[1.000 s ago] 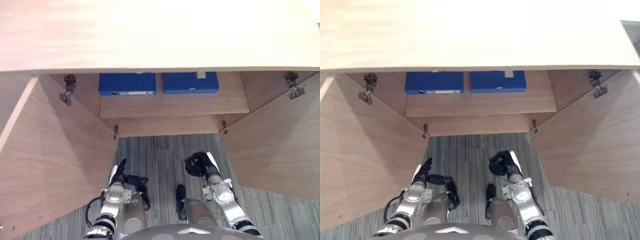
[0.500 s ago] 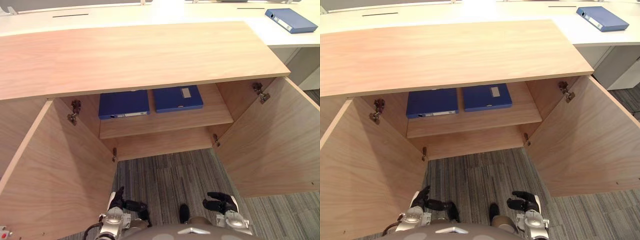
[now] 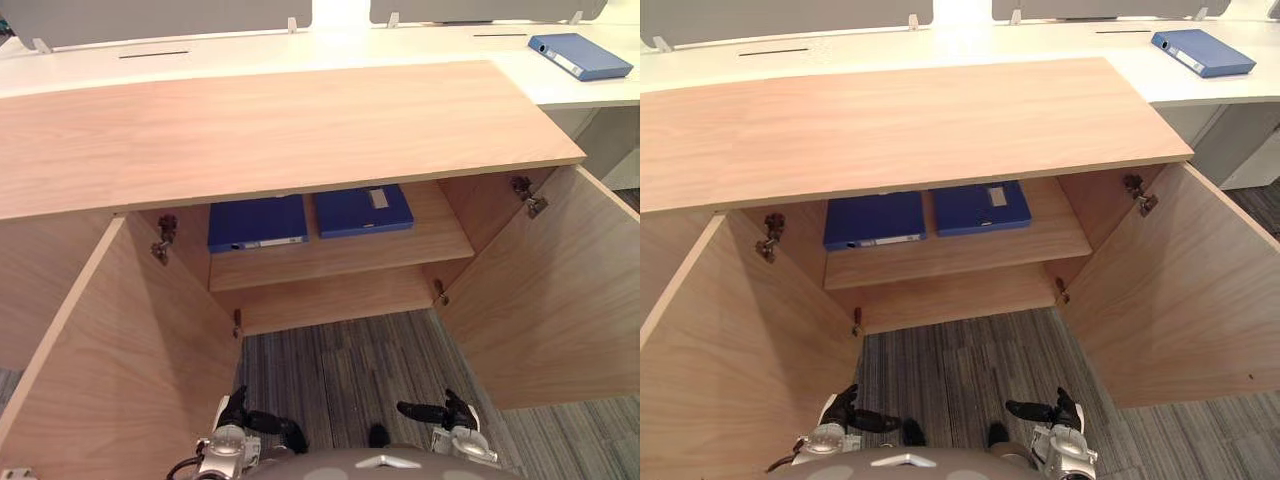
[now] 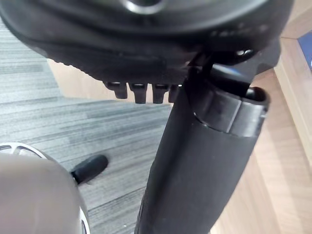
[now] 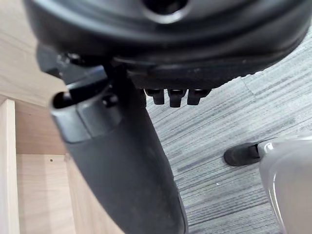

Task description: Walk over to the cabinet, pick up the folder, carry it to the office cabinet, place the folder inside the office cabinet, then close the office cabinet door

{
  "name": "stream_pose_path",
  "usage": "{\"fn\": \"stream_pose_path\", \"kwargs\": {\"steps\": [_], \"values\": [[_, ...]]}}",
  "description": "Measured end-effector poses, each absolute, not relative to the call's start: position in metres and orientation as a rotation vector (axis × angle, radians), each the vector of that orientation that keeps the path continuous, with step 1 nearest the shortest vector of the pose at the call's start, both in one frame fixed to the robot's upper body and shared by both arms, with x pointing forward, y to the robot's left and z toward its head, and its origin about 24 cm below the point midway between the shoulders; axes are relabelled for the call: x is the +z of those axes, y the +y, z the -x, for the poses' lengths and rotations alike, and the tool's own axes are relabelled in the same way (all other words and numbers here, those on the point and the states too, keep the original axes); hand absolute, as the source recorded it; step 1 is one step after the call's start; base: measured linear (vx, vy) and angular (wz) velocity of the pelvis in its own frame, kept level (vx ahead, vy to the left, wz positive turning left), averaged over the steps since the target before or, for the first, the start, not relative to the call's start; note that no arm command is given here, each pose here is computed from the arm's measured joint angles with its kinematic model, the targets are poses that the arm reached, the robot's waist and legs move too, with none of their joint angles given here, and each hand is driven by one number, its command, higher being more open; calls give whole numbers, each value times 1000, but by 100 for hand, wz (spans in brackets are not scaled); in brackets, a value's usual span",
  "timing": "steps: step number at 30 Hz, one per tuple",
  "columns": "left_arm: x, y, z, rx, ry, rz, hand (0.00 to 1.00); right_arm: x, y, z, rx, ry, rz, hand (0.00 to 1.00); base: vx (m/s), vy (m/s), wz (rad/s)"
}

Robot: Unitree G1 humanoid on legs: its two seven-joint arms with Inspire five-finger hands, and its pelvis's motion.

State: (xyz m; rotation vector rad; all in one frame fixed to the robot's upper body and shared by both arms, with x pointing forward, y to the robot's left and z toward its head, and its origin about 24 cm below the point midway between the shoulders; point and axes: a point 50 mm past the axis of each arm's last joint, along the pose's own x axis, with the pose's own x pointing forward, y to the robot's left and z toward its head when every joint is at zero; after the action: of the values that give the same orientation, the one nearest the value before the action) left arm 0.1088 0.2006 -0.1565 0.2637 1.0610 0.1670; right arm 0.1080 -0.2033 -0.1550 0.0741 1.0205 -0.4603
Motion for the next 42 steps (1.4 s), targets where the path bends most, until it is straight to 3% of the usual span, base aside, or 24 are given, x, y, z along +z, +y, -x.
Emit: {"fn": "stream_pose_path", "kwargs": {"steps": [4, 10, 18, 24, 30, 34, 42], "values": [[-157, 199, -109, 165, 1067, -256, 100, -155, -210, -103, -556, 1019, -145, 100, 1, -26, -16], [-159, 201, -104, 165, 1082, -250, 100, -149, -242, -83, -904, 911, -394, 100, -6, -9, -31], [-159, 204, -99, 221, 1092, -195, 100, -105, -309, -60, -1365, 496, -521, 100, 21, -14, -42], [-155, 191, -112, 231, 1031, -145, 100, -60, -341, -74, -1470, 187, -514, 100, 10, -53, -39], [-150, 176, -128, 197, 976, -97, 100, -28, -362, -99, -1463, 7, -498, 100, -11, -67, -28], [-150, 166, -129, 117, 969, -123, 100, 12, -390, -131, -1311, -98, -372, 100, -19, -68, -18], [-151, 165, -124, -40, 957, -252, 100, 36, -406, -181, -1014, 11, -91, 100, -22, -73, -1]]}}
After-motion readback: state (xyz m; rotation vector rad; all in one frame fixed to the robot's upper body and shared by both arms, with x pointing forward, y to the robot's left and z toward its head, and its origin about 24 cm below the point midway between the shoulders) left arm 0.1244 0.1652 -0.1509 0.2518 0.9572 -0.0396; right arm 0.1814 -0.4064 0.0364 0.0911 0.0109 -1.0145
